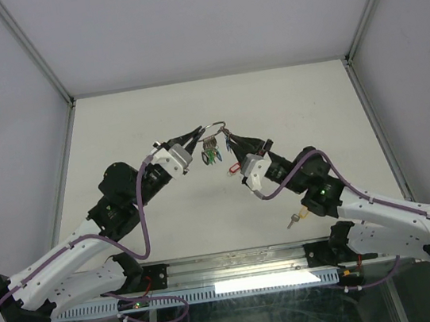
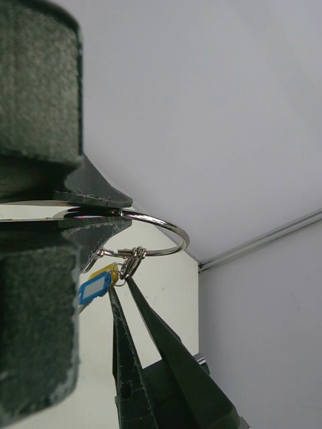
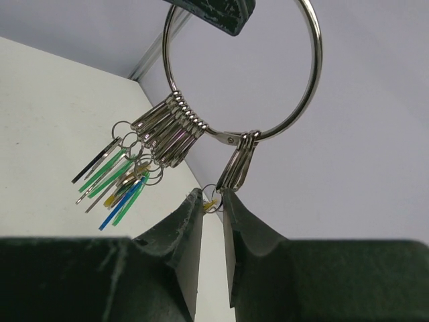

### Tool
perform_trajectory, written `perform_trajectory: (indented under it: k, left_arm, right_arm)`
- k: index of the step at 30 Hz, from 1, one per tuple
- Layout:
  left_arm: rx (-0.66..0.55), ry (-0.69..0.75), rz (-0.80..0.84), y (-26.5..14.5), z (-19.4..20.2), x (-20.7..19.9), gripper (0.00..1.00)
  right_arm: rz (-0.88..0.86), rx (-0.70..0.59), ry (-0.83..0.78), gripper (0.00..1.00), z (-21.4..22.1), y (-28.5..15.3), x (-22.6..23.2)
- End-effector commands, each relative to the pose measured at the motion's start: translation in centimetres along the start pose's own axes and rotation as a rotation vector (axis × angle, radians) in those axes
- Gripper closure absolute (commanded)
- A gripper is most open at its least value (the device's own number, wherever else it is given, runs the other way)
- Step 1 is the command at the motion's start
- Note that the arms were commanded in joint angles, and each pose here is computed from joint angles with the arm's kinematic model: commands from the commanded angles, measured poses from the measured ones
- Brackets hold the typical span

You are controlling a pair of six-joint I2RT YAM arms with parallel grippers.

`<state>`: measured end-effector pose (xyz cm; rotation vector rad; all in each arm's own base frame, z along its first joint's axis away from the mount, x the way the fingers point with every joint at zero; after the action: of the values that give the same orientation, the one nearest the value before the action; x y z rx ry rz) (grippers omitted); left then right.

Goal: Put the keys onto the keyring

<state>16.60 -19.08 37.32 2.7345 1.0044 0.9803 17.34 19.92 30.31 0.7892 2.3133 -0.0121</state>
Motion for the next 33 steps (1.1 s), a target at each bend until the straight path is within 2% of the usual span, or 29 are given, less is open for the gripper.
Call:
perform_trajectory:
  k: [1,4,9,16,33]
  left_arm:
    - [-0.131,0.007,-0.077,0.17,-3.23,2.28,1.00]
    - [-0.130,0.008,-0.078,0.11,-3.26,2.32,1.00]
    - [-0.129,0.009,-0.081,0.03,-3.29,2.36,1.00]
    - [-0.130,0.007,-0.080,0.03,-3.30,2.35,1.00]
    - [-0.129,0.009,-0.081,-0.07,-3.34,2.39,1.00]
  right_arm:
    - [0.086,-0.106,-0.003,0.80,-2.44,0.57,-1.88]
    - [0.095,-0.131,-0.002,0.80,-2.78,0.38,-2.06]
    - [0.105,-0.157,0.001,0.73,-3.16,-0.07,-2.25]
    - [0.145,-0.151,-0.007,0.79,-3.17,-0.11,-2.63]
    - [0.149,-0.135,-0.008,0.79,-2.63,0.76,-2.36]
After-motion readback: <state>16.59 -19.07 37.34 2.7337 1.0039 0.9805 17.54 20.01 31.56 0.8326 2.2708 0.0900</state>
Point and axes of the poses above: each gripper's point midway between its finger pads, its own y axis out along the fingers, its own x axis along the line the jaws close on, z = x × y, the point moved 10 cm from there along -y, back along the fingers, and after that the axes turned 7 degrees about y, right-handed, at the moved point
